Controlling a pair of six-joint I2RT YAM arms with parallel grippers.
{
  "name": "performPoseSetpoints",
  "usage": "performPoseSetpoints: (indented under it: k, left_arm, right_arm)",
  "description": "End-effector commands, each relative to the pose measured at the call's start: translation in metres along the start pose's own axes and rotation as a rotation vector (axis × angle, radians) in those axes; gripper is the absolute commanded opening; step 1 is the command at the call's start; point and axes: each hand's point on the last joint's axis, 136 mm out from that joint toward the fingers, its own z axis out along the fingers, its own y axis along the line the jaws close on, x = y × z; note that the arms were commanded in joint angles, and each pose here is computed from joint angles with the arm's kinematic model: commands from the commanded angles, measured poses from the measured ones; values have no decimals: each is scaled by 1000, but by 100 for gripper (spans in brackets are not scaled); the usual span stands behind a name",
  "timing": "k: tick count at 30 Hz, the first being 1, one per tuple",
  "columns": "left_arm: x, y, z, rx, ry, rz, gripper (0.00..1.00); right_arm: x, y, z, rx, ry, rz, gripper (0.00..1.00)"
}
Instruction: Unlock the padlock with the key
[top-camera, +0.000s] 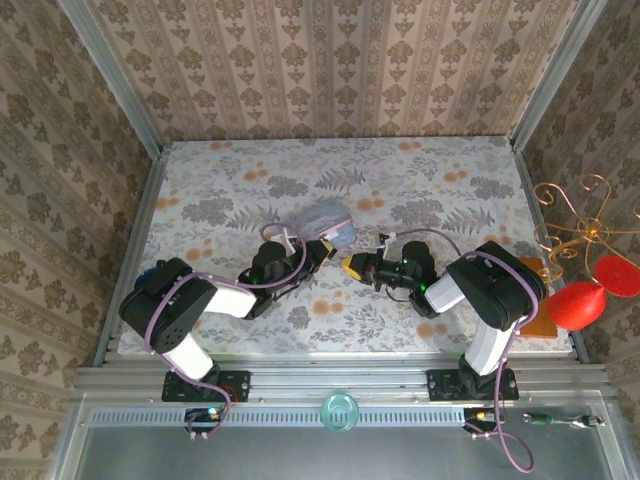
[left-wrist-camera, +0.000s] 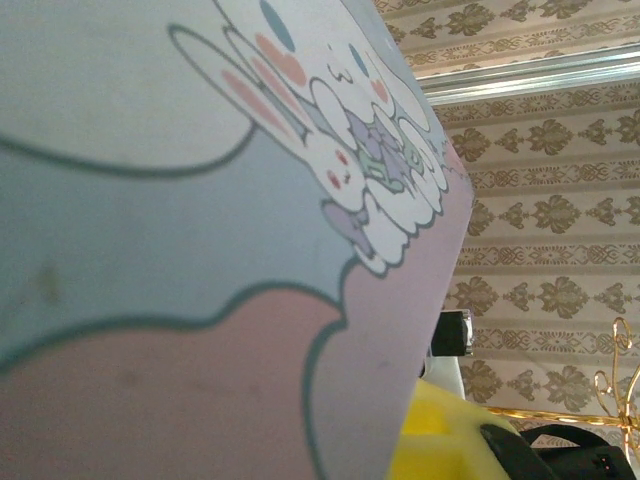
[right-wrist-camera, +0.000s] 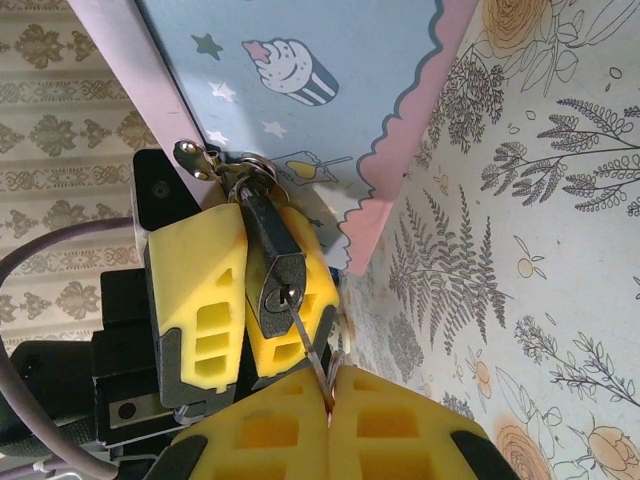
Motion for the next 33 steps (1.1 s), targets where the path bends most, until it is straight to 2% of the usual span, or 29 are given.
performPoseSetpoints:
  k: [1,33]
  left_arm:
    - [22,-44,-1,162,114,37,0]
    - [33,-46,2,159,143,44,0]
  right_arm:
    - [-12,1,4,-11,-43,-17,0]
    - [-5,27,22,-66,-11,-30,0]
